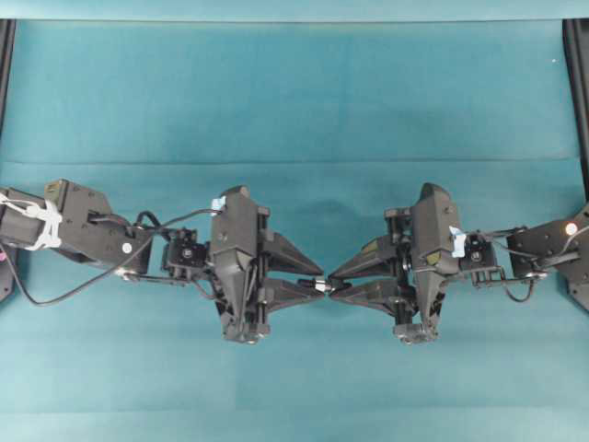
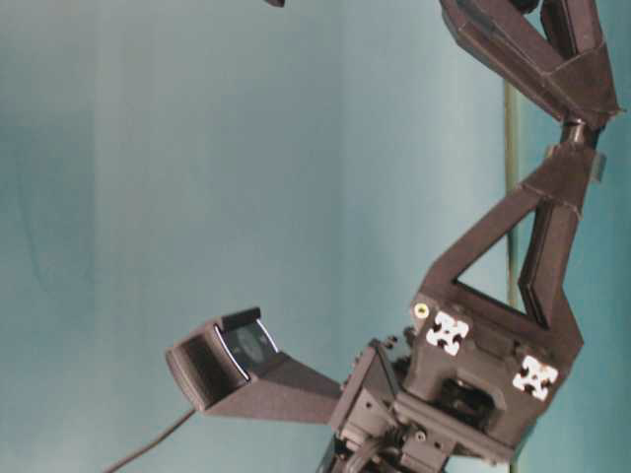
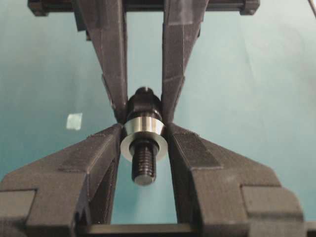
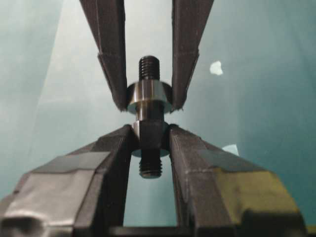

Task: Insert the washer onto the shaft with both hands.
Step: 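Push the washer with the left gripper onto the shaft toward the collar, then open the left gripper and pull it back from the shaft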

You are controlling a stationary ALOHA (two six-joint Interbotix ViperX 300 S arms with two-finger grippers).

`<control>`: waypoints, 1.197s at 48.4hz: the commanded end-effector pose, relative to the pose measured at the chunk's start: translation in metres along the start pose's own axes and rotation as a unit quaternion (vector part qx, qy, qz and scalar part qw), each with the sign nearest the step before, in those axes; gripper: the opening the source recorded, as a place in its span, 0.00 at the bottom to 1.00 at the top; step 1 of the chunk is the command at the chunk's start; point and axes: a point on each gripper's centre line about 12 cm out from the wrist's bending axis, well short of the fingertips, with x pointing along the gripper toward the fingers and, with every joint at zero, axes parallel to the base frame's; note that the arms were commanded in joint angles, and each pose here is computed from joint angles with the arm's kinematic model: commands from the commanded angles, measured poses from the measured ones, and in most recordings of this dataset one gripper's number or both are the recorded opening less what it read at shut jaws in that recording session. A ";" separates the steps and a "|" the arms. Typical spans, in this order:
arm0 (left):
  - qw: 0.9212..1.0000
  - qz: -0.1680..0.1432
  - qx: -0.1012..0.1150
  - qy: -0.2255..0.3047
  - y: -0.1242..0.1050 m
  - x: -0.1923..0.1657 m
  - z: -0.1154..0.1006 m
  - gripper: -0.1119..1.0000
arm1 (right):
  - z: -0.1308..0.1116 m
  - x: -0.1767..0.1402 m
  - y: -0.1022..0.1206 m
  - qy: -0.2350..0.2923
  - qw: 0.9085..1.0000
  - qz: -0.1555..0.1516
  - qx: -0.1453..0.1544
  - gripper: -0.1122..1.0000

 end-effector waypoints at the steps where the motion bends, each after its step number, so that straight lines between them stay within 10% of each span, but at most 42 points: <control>1: 1.000 -0.003 0.002 -0.010 -0.003 0.003 0.009 0.41 | 0.009 0.001 0.000 -0.016 1.000 0.001 0.003 0.10; 51: 0.999 0.008 0.010 0.037 -0.001 0.007 0.008 0.42 | 0.007 0.001 -0.001 -0.009 1.000 -0.002 0.005 0.10; 58: 0.999 0.008 0.013 0.035 -0.002 0.004 0.011 0.77 | 0.007 0.001 -0.001 -0.008 1.000 -0.002 0.004 0.10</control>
